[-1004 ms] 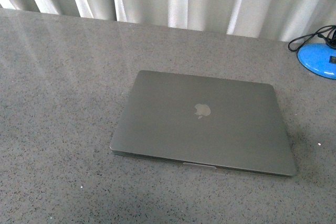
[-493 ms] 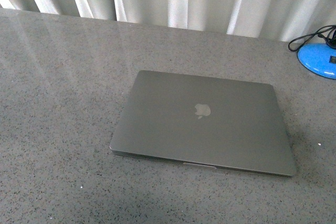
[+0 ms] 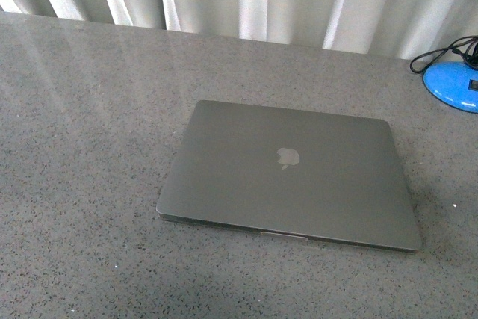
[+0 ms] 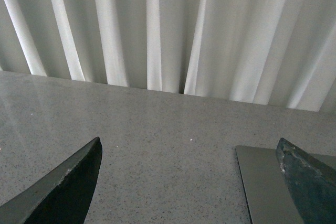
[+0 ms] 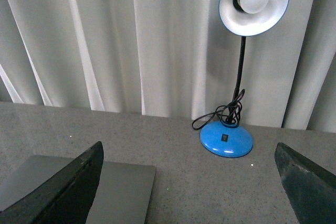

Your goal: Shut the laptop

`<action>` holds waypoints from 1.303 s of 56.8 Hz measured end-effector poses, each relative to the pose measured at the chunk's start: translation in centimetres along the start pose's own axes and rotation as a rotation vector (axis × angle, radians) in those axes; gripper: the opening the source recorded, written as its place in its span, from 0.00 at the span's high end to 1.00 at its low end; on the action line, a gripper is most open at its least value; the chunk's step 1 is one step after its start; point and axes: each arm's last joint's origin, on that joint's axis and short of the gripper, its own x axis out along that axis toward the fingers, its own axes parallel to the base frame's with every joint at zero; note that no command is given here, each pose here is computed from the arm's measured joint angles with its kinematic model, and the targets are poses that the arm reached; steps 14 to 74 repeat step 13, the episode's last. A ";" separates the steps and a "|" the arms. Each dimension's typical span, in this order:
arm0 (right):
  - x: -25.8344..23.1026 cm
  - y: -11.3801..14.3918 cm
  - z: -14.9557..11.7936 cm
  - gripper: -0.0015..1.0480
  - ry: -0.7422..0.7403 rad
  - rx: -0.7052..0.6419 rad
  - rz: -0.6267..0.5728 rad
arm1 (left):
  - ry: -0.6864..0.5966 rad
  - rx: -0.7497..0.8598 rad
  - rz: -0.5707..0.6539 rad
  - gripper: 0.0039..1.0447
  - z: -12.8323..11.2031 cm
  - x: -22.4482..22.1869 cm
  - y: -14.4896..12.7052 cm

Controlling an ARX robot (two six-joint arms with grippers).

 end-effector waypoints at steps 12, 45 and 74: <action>0.0 0.0 0.0 0.10 0.000 0.000 0.000 | 0.000 0.000 0.000 0.06 0.0 0.0 0.0; 0.0 0.0 0.0 0.10 0.000 0.000 0.000 | 0.000 0.000 0.000 0.06 0.0 0.0 0.0; 0.0 0.0 0.0 0.10 0.000 0.000 0.000 | 0.000 0.000 0.000 0.06 0.0 0.0 0.0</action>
